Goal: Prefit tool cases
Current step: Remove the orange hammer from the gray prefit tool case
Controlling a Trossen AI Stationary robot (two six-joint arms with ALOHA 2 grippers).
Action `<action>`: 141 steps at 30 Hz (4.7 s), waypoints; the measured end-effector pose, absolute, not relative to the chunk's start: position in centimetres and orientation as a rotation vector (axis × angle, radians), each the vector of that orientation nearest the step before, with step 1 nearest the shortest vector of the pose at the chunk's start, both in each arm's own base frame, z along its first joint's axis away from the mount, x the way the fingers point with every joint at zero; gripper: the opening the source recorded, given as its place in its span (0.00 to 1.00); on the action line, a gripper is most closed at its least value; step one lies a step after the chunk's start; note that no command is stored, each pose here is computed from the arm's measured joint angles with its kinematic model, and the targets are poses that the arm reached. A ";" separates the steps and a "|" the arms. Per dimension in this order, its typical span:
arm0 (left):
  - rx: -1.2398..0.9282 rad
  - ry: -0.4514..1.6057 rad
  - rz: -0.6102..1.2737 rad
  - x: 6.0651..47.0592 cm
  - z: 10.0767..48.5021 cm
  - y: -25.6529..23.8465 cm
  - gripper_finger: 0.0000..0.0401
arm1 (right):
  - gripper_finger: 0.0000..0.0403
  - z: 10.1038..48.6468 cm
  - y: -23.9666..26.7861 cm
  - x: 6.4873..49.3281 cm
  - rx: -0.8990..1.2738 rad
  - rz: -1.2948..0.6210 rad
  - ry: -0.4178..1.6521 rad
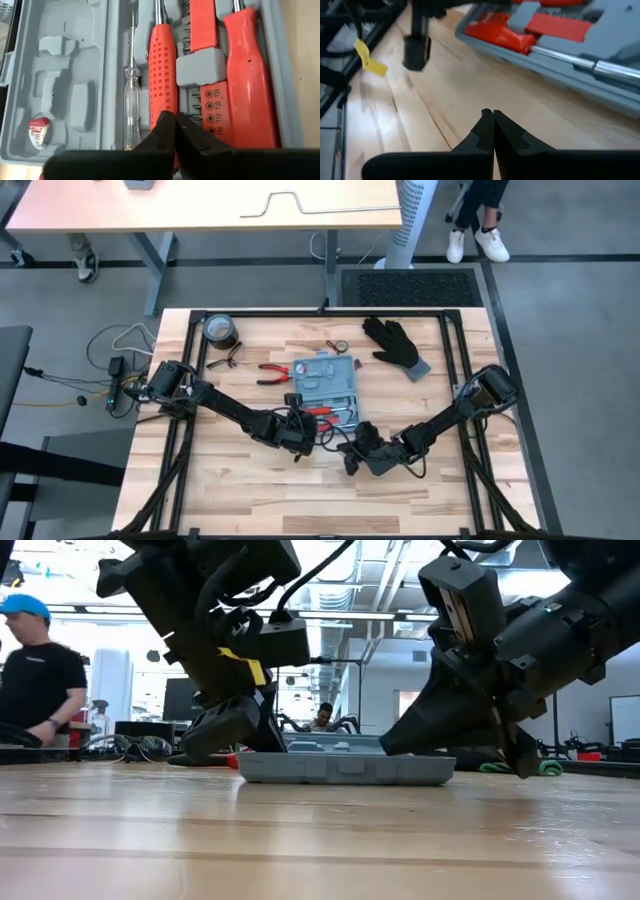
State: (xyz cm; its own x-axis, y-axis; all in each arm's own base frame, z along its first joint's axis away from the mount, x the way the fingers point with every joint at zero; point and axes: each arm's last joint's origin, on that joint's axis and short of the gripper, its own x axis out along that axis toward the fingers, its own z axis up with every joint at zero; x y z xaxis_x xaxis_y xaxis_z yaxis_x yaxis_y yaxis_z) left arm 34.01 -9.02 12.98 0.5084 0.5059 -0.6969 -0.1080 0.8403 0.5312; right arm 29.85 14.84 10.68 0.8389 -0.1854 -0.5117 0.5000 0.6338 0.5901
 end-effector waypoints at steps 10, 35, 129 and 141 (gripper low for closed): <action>0.399 1.008 0.329 34.2 13.1 -8.3 0.11 | 0.03 11.0 14.5 30.2 0.796 -0.436 0.362; 0.129 0.993 0.342 34.6 13.3 -7.4 0.37 | 0.09 12.0 12.6 32.3 0.805 -0.079 0.490; 0.501 0.996 0.274 35.3 12.6 -4.9 0.36 | 0.09 12.5 5.0 31.7 0.592 -0.356 0.530; 0.610 1.028 0.309 35.4 11.6 -4.5 0.36 | 0.09 10.5 6.6 33.0 0.613 -0.365 0.585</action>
State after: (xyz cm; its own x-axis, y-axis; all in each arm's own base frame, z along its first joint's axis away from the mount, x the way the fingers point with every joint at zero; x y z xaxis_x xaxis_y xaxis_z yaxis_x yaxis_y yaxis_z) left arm 35.43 -4.50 11.59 0.4933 0.5121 -0.7032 0.0395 0.7943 0.6062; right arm 32.99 6.63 10.51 0.7789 -0.1486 -0.6093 0.4824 0.7628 0.4306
